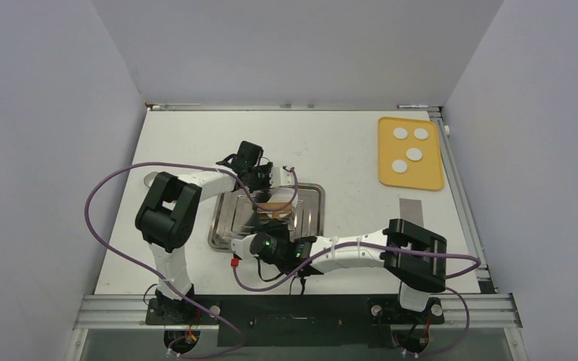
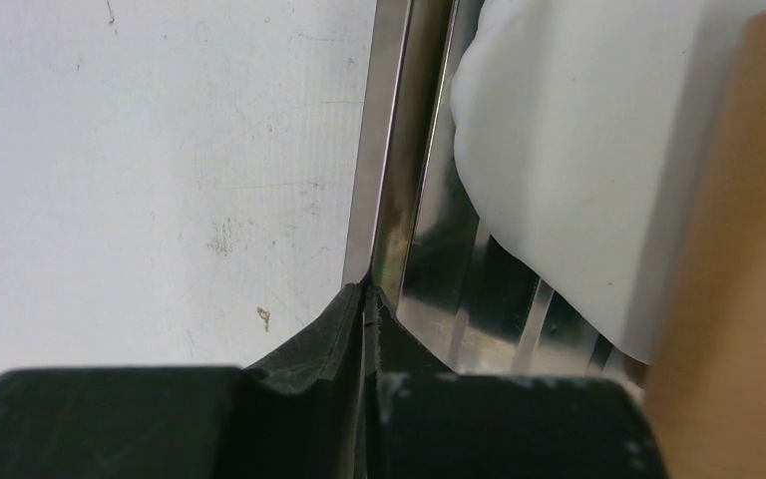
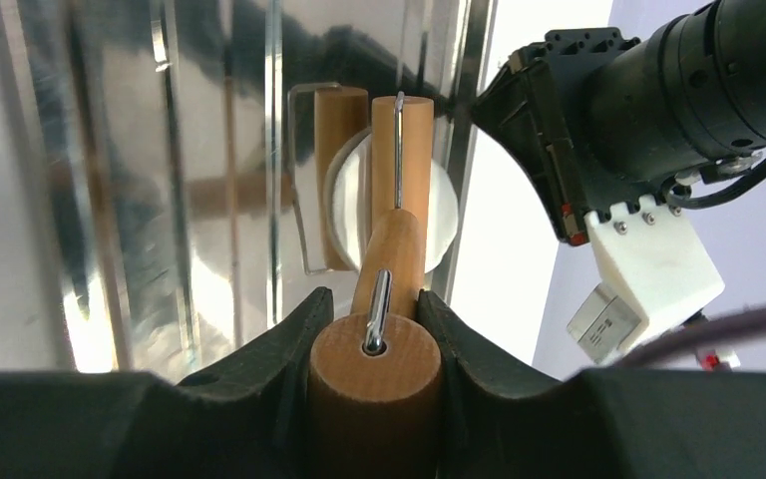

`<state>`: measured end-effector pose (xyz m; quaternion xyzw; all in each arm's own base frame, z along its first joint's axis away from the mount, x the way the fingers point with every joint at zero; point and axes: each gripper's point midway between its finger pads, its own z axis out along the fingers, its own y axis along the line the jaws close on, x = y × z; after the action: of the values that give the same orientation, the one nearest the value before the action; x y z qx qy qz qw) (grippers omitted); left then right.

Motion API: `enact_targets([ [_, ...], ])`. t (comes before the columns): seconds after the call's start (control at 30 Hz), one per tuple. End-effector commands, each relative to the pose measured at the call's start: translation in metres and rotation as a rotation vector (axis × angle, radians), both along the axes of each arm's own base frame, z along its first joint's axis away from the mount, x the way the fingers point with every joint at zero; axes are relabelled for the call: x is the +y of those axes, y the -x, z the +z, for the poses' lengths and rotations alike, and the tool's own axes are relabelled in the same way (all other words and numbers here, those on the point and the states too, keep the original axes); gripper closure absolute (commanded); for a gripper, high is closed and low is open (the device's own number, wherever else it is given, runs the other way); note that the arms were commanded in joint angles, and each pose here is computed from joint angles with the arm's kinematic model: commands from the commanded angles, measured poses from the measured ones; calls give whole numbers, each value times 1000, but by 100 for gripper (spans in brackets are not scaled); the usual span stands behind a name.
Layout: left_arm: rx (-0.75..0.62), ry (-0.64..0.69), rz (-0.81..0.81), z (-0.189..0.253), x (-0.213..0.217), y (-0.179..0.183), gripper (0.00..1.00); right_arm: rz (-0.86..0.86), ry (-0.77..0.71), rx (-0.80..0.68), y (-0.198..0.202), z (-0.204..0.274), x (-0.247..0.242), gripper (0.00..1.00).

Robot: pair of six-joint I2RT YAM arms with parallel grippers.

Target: Roll out the dumpling wrappers from the dough

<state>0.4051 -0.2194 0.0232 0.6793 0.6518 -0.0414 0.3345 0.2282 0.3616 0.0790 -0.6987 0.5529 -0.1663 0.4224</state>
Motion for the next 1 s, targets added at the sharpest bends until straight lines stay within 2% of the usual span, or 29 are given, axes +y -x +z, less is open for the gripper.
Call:
enact_targets([
  [0.0, 235, -92, 27, -49, 24, 50, 100, 25, 95, 238, 52, -39, -31, 92],
  [0.17, 233, -92, 28, -49, 24, 50, 100, -5, 74, 235, 20, -42, -25, 92],
  [0.33, 235, -94, 28, -49, 24, 49, 100, -60, 61, 161, -16, -36, -22, 92],
  [0.47, 235, -92, 28, -49, 24, 50, 100, -15, 91, 174, 11, -40, -18, 92],
  [0.6, 234, -91, 27, -48, 24, 49, 100, 12, 115, 272, 59, -57, -26, 92],
  [0.7, 235, -92, 26, -49, 24, 50, 100, 5, 117, 313, 80, -62, -34, 92],
  [0.77, 236, -93, 27, -49, 24, 50, 100, 6, 110, 314, 79, -63, -34, 92],
  [0.97, 237, -92, 28, -49, 24, 50, 100, -23, 72, 246, 33, -47, -26, 92],
])
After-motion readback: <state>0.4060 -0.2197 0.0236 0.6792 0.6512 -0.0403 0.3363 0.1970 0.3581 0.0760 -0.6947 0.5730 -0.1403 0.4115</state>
